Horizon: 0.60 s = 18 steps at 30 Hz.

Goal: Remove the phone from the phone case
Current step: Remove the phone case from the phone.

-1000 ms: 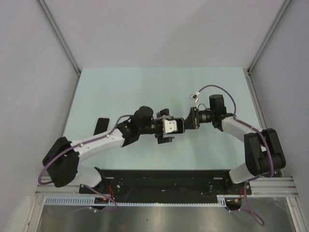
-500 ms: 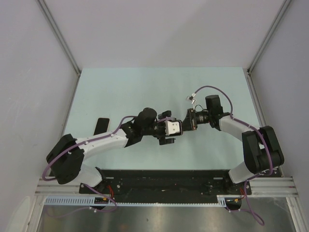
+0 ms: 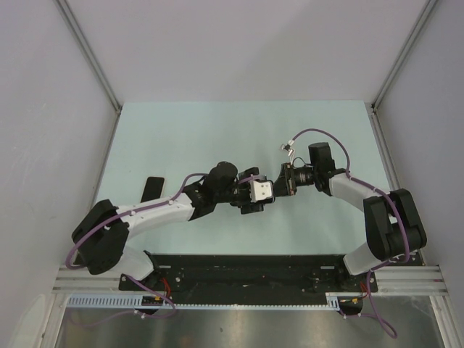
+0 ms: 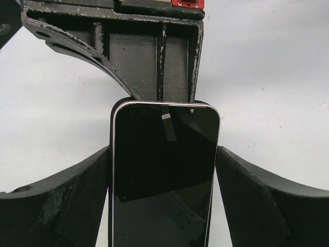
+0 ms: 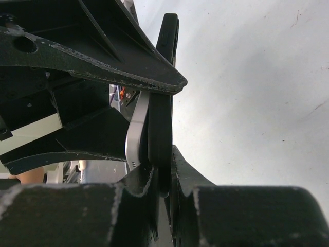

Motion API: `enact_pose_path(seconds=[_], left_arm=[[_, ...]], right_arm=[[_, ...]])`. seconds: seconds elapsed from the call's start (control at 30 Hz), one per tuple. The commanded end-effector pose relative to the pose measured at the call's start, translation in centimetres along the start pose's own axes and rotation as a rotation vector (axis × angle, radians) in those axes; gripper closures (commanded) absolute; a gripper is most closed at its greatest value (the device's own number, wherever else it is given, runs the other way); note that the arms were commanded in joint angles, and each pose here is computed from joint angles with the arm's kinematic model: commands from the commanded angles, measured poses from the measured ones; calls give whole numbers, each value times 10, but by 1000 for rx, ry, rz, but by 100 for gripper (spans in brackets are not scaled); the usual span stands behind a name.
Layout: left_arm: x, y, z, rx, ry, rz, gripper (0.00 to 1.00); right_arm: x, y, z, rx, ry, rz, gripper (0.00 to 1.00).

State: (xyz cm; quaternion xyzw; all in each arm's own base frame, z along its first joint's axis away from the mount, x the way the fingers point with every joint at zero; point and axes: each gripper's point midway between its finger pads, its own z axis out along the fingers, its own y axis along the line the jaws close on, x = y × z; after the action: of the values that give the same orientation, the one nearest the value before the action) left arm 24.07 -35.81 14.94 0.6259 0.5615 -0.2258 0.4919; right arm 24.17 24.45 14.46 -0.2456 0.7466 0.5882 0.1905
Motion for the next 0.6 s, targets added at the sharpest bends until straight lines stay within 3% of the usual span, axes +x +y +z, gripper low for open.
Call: enact_pose_path(seconds=[0.0,0.57], left_arm=[[-24,8,3,-16,-58,9,19],[-37,4,-6,13,-111,-27,27]], right_arm=[[-22,14,-2,-38,-20,-101,100],[-29,1,-9,14,-53,-111,100]])
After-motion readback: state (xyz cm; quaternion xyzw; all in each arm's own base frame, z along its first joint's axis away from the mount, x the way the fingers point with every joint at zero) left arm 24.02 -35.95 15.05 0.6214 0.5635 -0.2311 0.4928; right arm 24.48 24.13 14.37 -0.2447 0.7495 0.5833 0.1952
